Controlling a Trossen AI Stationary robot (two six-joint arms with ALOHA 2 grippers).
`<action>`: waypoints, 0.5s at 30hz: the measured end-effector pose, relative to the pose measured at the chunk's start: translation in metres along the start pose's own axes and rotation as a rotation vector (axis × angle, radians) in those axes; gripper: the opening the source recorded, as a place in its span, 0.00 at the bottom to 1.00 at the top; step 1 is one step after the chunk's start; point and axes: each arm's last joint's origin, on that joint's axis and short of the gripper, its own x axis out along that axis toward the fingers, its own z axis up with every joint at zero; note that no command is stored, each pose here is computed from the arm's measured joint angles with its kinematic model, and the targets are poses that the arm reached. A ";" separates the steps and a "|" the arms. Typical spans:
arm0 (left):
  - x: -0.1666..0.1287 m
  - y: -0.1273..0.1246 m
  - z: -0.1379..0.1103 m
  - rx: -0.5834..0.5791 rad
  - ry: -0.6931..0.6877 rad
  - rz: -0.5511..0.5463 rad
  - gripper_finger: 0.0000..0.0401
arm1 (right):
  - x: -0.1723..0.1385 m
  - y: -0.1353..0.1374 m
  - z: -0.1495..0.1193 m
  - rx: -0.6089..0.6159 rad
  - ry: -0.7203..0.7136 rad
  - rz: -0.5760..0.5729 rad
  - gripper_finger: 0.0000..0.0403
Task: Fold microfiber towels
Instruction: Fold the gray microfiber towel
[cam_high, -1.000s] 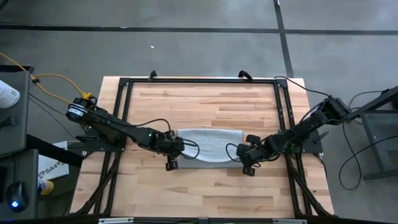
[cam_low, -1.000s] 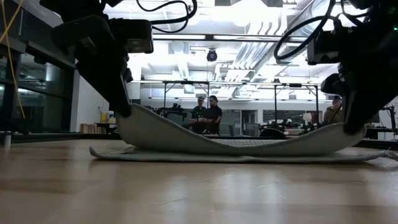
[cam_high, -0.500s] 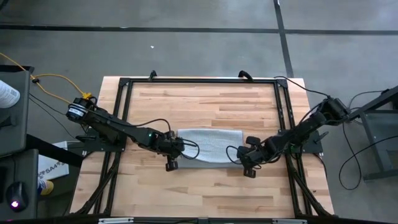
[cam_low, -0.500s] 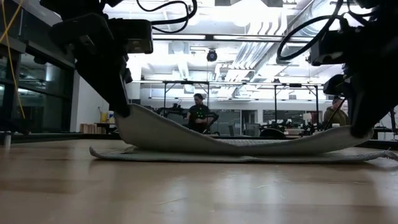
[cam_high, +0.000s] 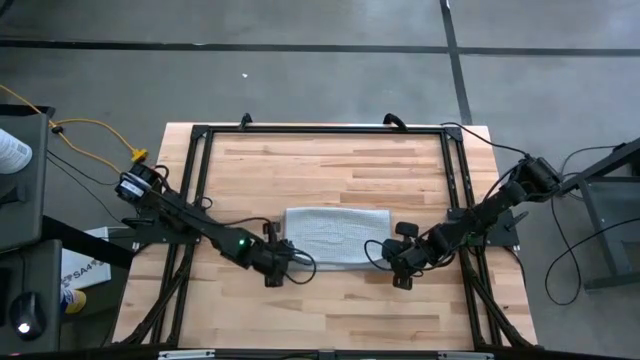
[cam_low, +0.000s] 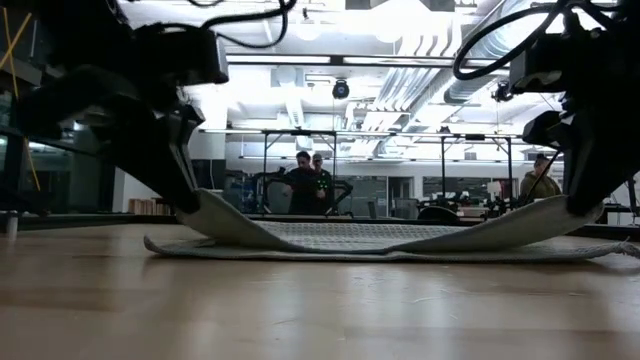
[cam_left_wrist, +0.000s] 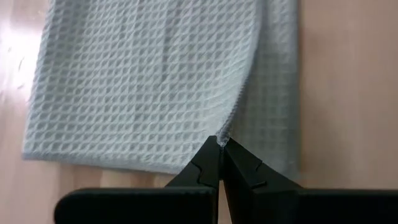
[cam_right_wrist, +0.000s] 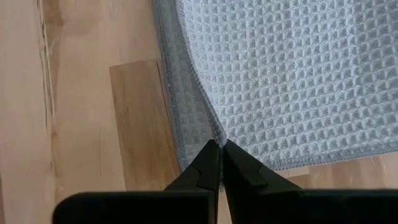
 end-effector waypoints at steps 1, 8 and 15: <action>-0.001 -0.002 0.000 0.001 -0.010 -0.006 0.00 | 0.000 0.000 0.000 0.000 -0.001 0.001 0.01; -0.002 -0.006 0.000 -0.014 -0.023 -0.016 0.00 | 0.000 0.000 0.000 0.002 0.000 0.006 0.01; -0.002 -0.006 -0.001 -0.016 -0.011 -0.024 0.00 | 0.000 -0.001 -0.002 -0.005 0.029 0.002 0.01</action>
